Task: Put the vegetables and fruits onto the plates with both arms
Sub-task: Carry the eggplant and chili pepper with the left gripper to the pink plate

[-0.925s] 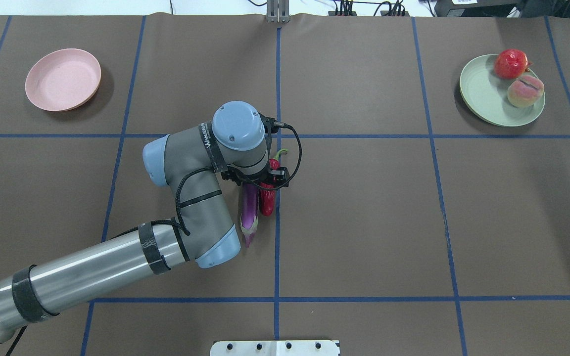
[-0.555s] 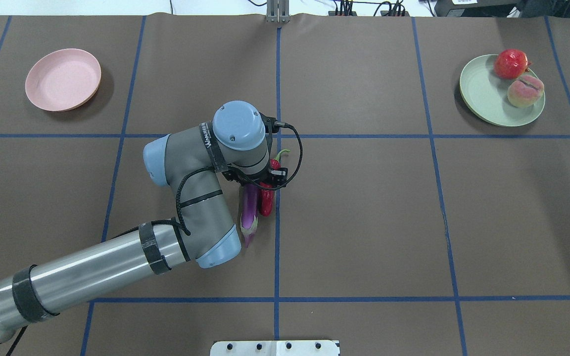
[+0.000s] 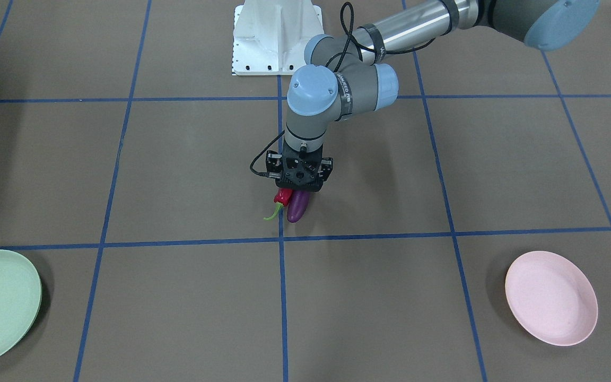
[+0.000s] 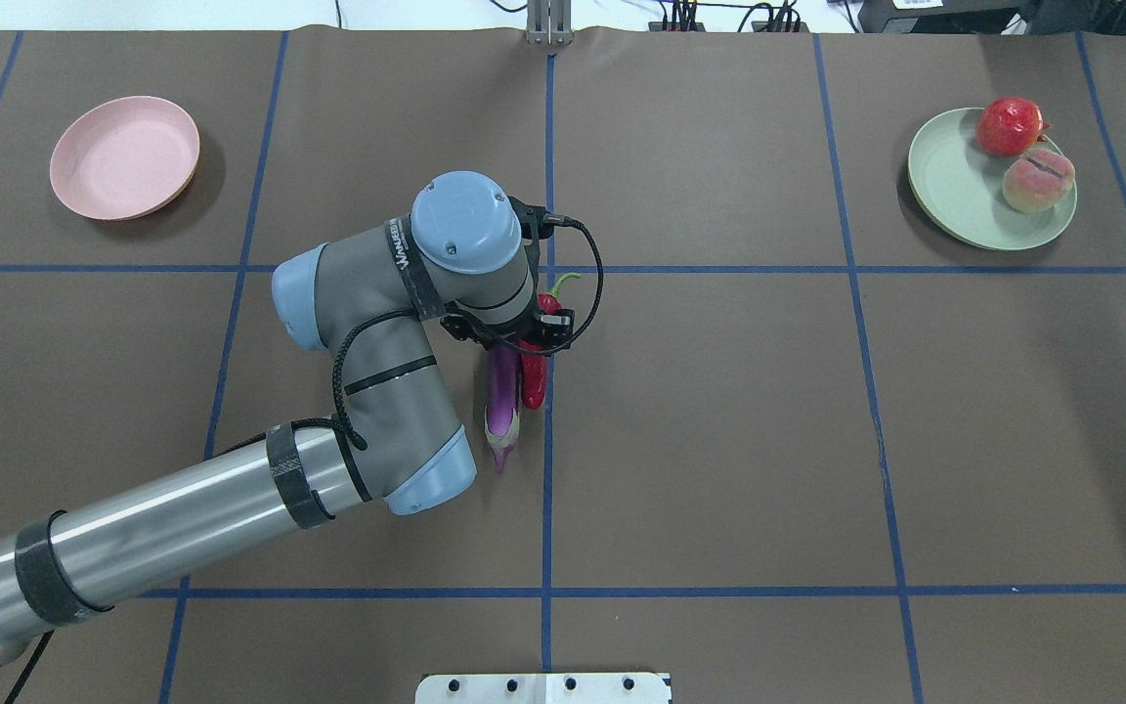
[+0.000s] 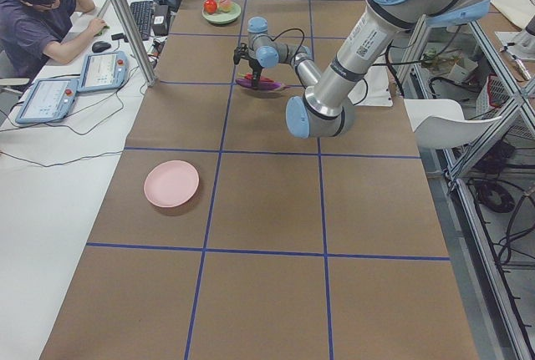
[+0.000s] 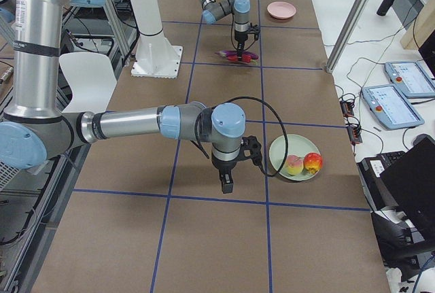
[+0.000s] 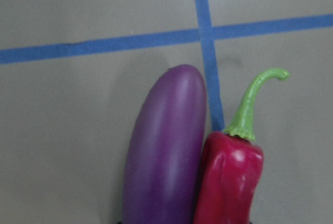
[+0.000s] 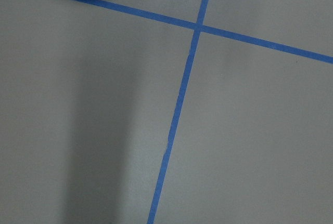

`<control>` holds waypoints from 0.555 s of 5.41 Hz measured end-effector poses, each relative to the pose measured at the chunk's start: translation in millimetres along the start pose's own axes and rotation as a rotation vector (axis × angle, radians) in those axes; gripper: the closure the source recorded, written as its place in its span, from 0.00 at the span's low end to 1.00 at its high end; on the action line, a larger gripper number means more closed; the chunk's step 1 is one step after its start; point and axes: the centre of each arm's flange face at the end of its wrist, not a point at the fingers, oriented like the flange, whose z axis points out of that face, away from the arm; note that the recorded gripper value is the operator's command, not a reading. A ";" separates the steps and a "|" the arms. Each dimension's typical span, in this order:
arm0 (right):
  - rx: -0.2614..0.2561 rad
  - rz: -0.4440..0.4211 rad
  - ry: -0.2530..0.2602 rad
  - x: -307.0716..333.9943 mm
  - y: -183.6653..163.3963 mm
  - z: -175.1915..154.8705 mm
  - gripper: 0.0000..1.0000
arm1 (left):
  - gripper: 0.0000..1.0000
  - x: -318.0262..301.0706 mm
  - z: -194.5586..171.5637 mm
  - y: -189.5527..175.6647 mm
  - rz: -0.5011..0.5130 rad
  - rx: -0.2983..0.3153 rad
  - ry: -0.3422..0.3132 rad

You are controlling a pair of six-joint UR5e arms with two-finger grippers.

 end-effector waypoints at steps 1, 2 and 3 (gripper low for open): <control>0.000 0.000 0.000 0.1 0.2 0.1 0.00 | 1.00 -15.6 -21.9 -21.6 -0.020 0.000 0.005; -0.001 0.001 0.000 0.3 0.3 0.4 0.00 | 1.00 -46.1 -51.8 -55.1 -0.030 -0.011 0.027; -0.001 0.001 0.000 0.4 0.6 0.7 0.00 | 1.00 -90.2 -75.3 -88.6 0.002 -0.011 0.034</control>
